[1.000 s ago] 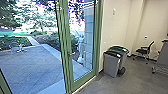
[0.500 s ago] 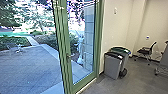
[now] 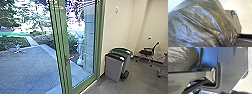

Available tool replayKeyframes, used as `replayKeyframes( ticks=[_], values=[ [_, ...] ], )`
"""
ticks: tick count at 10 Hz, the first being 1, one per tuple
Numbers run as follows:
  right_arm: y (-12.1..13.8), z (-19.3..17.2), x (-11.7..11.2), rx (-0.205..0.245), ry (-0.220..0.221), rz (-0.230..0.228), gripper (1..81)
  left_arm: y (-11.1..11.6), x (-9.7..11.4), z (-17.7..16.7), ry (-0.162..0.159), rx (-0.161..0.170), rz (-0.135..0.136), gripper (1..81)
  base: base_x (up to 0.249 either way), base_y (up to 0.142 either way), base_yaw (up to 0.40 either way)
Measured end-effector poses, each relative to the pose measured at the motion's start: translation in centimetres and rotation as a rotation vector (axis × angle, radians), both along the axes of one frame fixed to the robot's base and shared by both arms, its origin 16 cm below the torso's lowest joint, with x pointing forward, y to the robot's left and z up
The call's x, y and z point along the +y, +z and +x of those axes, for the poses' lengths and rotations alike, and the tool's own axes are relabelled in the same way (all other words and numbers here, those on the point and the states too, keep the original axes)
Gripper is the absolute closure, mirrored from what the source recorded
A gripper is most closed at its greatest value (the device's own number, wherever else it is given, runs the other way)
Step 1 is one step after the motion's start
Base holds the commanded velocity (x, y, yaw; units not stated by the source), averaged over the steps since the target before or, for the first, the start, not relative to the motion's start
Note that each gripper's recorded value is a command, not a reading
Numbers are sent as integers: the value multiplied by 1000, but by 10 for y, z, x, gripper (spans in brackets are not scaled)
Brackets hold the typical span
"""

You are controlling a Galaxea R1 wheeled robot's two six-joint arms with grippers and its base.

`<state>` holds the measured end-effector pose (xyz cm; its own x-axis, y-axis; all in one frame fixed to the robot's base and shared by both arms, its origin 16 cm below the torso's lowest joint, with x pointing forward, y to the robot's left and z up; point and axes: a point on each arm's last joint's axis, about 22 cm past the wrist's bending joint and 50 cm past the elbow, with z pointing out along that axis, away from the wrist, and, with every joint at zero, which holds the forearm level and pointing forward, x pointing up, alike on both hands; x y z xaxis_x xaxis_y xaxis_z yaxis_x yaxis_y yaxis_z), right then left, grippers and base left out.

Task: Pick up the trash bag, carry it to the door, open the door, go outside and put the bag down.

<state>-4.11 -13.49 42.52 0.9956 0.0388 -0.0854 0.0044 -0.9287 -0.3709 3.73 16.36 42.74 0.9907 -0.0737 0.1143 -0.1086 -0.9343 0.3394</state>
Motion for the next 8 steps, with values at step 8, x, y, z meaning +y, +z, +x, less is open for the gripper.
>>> replayKeyframes(
  ticks=[8],
  values=[
    [0, 0, 0, 0, 0, -1, 10, 0, 0, 0, 0, 0, 0, 811, 188, 0, 0]
  ],
)
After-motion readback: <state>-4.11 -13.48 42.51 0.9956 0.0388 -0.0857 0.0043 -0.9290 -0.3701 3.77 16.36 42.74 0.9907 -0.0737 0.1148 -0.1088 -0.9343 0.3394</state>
